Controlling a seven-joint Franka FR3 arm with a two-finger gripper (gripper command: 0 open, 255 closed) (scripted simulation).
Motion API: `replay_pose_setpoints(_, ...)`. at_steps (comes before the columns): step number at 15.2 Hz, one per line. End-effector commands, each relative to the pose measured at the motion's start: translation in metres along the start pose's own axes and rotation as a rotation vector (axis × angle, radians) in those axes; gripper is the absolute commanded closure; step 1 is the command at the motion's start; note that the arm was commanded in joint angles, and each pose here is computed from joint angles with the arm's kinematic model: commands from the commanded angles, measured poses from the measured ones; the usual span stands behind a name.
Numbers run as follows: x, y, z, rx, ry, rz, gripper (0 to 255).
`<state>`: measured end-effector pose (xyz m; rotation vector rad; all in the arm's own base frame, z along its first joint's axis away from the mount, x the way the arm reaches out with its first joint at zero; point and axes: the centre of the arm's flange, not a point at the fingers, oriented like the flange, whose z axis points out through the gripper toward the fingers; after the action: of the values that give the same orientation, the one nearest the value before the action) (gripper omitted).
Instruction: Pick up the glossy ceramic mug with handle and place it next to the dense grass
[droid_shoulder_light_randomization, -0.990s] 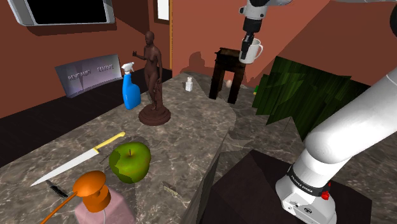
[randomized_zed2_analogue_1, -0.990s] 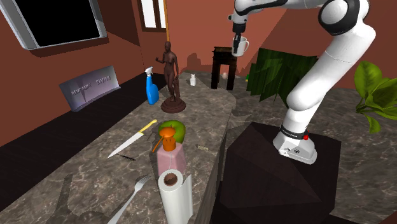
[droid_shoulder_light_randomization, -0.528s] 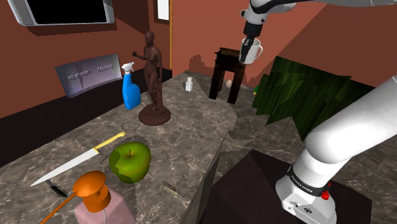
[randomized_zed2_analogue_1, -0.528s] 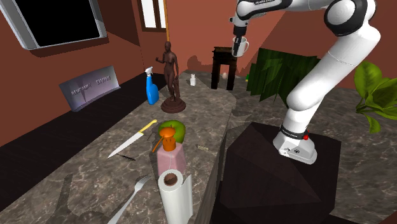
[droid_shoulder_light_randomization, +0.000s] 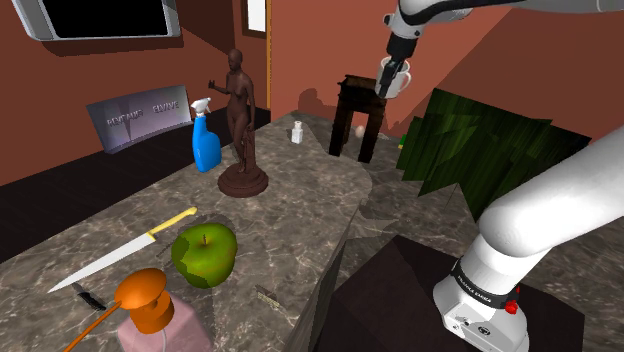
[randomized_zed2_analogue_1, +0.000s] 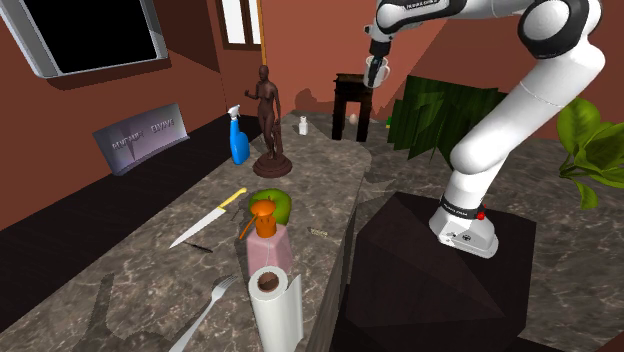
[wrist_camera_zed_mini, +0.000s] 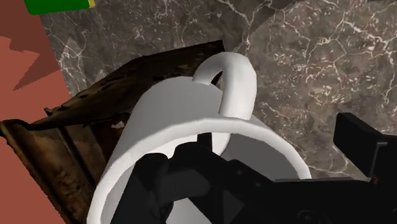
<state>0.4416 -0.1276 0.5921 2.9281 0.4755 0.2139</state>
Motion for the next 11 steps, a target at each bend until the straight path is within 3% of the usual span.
replay_pose_setpoints(1, -0.014, 0.0, -0.02, -0.033, 0.006, 0.046, 0)
replay_pose_setpoints(6, -0.053, -0.005, -0.071, -0.127, 0.025, 0.173, 0)
replay_pose_setpoints(7, -0.057, -0.006, -0.077, -0.137, 0.027, 0.186, 0)
replay_pose_setpoints(11, -0.057, -0.003, -0.056, -0.137, 0.027, 0.186, 0)
